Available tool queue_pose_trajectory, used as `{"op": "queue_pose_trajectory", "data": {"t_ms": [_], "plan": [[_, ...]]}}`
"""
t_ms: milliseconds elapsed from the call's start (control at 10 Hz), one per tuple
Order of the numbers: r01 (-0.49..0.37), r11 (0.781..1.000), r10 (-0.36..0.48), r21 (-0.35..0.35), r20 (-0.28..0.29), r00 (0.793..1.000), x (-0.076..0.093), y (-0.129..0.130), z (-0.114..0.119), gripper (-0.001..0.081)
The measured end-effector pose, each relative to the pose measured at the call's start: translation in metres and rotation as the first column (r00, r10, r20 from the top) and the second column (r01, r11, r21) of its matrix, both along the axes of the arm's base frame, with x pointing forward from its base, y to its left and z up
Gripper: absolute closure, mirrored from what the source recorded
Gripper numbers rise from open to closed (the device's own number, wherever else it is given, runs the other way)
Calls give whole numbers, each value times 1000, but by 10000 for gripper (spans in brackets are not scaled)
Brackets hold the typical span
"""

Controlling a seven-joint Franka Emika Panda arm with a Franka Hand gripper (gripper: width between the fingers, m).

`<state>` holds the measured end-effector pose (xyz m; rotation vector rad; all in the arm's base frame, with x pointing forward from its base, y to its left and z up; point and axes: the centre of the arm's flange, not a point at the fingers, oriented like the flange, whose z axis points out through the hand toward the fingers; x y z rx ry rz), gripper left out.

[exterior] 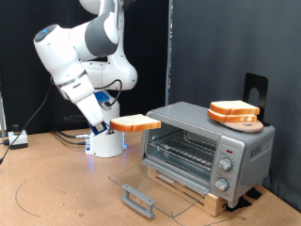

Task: Make a piece of toast with the oven

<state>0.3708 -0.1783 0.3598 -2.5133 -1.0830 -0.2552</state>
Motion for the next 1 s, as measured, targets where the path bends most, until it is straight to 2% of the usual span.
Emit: {"op": "queue_pose_trajectory", "data": {"t_ms": [500, 800, 1000], "plan": [[-81, 994, 79, -79, -27, 996, 8, 25, -44, 411], [-116, 990, 114, -74, -33, 993, 10, 55, -58, 411], [-140, 987, 140, -76, -17, 990, 8, 80, -63, 411]]}}
